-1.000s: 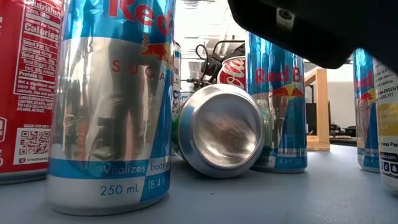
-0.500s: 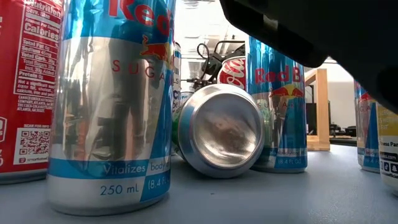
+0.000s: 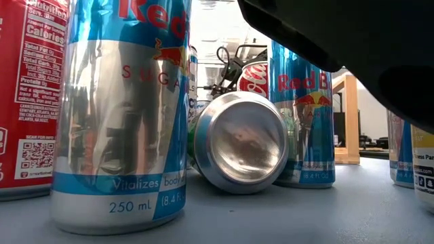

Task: Place canned beverage on shelf
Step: Put the white blue soda can on the shelf, then put the white blue soda can on the shelf aligned with the other white blue soda can

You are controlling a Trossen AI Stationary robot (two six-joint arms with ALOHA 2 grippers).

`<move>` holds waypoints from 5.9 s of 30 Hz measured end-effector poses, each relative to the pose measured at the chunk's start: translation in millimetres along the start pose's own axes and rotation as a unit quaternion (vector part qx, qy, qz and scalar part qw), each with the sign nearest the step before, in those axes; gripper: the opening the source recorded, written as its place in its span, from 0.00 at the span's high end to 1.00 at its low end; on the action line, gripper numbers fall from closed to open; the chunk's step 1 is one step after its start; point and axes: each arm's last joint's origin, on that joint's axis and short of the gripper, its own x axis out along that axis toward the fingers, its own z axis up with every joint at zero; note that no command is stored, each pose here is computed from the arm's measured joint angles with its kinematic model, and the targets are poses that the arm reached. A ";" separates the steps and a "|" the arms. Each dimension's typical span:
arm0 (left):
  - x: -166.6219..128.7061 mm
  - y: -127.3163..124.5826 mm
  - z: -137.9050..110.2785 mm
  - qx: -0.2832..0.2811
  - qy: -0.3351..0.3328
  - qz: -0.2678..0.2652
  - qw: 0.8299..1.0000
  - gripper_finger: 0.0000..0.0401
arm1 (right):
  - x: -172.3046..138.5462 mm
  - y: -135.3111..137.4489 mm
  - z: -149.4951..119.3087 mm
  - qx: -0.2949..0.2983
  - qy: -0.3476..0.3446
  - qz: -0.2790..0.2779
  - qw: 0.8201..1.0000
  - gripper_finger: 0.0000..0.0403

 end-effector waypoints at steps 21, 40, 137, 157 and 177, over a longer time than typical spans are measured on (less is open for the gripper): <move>0.0 0.0 0.0 -0.003 0.000 0.000 1.000 0.15 | -48.7 22.4 14.9 -0.022 0.043 0.015 0.999 0.93; 0.0 0.0 0.1 -0.008 0.000 -0.001 1.000 0.15 | -126.4 239.7 35.8 -0.327 -0.003 0.136 0.935 0.31; -0.3 0.3 -8.5 -0.072 0.033 0.014 0.997 0.15 | -61.8 235.1 7.1 -0.136 -0.120 0.227 0.957 0.43; -0.3 0.2 -8.5 -0.068 0.033 0.013 0.997 0.15 | -82.3 202.4 27.9 -0.026 -0.189 -0.091 0.977 0.42; -0.3 0.4 -9.9 -0.060 0.039 0.016 0.997 0.15 | -48.2 128.5 5.7 0.032 -0.229 -0.099 0.968 0.42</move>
